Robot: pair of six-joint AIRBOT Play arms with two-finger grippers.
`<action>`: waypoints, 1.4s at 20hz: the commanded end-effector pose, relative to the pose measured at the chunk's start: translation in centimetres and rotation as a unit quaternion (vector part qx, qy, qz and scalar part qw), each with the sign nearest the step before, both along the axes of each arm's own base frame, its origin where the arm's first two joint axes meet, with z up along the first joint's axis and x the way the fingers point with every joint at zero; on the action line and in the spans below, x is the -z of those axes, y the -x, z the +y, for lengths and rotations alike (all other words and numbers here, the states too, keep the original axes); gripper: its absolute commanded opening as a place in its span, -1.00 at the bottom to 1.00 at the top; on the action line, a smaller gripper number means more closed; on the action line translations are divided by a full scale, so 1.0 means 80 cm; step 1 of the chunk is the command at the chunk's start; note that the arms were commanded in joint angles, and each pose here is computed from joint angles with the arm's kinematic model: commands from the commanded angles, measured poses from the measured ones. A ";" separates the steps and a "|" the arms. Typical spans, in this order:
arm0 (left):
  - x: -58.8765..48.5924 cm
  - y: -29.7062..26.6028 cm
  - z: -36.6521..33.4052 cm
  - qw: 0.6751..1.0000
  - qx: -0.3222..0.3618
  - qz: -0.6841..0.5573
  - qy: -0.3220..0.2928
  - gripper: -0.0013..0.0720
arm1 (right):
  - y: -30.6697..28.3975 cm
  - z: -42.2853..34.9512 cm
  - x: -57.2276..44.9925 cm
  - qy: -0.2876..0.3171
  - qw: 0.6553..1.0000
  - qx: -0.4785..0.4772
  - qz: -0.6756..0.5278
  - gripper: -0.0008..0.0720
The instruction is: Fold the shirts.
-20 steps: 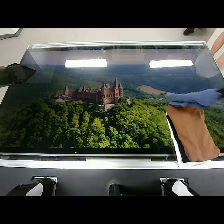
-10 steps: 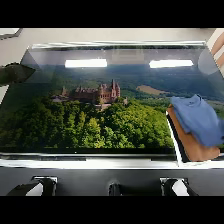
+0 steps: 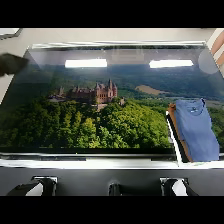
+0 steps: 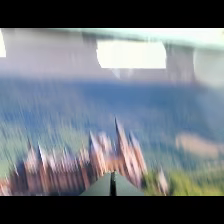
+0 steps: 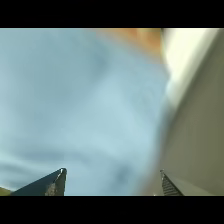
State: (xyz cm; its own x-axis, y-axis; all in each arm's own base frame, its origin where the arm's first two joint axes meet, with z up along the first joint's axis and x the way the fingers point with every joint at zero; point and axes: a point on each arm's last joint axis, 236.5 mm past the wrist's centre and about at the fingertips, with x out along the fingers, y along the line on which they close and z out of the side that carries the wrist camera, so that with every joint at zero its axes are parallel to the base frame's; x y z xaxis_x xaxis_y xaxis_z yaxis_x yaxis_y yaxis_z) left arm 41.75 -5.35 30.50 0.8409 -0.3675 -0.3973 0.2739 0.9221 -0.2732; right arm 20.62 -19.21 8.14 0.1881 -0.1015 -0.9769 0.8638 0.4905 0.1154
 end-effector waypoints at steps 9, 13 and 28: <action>0.329 0.051 0.074 0.869 -0.082 0.464 -0.150 0.98 | -0.215 0.322 -0.012 -0.035 0.917 -0.391 -0.067 0.87; 0.367 0.078 0.045 0.895 -0.070 0.418 -0.137 0.97 | -0.194 0.368 0.037 -0.057 0.887 -0.458 0.009 0.88; 0.367 0.078 0.039 0.899 -0.065 0.410 -0.139 0.97 | -0.200 0.377 0.035 -0.057 0.885 -0.461 -0.006 0.88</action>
